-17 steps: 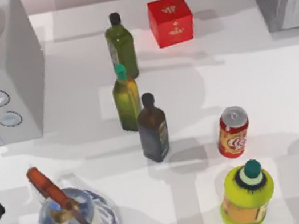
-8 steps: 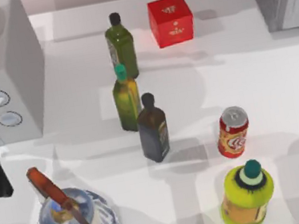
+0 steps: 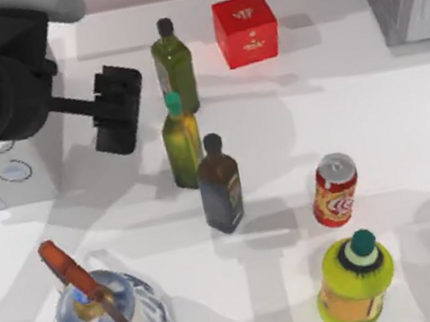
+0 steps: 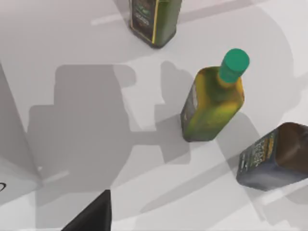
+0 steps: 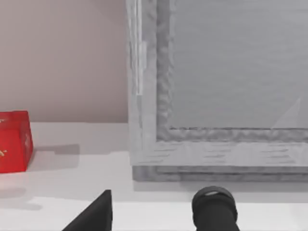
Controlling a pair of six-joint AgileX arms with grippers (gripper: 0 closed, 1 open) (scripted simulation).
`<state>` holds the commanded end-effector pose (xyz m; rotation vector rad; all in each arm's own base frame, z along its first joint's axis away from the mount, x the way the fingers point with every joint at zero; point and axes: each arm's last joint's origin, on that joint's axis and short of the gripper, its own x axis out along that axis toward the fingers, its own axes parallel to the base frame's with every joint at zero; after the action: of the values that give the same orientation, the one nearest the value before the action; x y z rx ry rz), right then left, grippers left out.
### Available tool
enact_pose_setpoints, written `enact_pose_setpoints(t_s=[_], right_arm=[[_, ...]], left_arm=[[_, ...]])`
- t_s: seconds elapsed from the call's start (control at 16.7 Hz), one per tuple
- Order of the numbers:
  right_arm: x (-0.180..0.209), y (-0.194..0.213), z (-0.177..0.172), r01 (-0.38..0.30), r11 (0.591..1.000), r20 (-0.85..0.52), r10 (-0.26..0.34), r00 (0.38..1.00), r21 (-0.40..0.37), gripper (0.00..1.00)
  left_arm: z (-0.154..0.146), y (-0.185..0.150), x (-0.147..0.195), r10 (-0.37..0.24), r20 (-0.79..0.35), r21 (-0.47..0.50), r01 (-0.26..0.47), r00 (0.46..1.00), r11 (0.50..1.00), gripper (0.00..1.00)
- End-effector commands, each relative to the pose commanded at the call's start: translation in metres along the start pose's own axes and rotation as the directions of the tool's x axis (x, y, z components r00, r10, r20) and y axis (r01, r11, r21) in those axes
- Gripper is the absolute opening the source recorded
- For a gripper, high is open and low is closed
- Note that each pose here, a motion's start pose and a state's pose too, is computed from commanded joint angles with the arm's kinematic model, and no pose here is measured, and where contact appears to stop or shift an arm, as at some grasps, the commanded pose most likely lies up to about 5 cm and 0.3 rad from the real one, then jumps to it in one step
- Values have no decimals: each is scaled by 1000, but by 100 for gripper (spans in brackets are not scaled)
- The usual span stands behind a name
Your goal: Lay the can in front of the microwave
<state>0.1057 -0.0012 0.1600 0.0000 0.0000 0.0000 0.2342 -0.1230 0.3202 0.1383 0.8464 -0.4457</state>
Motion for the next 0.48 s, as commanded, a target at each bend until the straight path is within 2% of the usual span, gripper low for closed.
enact_pose_setpoints(t_s=[0.24,0.48], right_arm=[[0,0,0,0,1000,0,0,1000,0,100],[0,0,0,0,1000,0,0,1000,0,100]], left_arm=[[58,-60,76,-54,-299,93,85,953,992,100],[74,-129,145,-41,-473,187,146,880,972,100]])
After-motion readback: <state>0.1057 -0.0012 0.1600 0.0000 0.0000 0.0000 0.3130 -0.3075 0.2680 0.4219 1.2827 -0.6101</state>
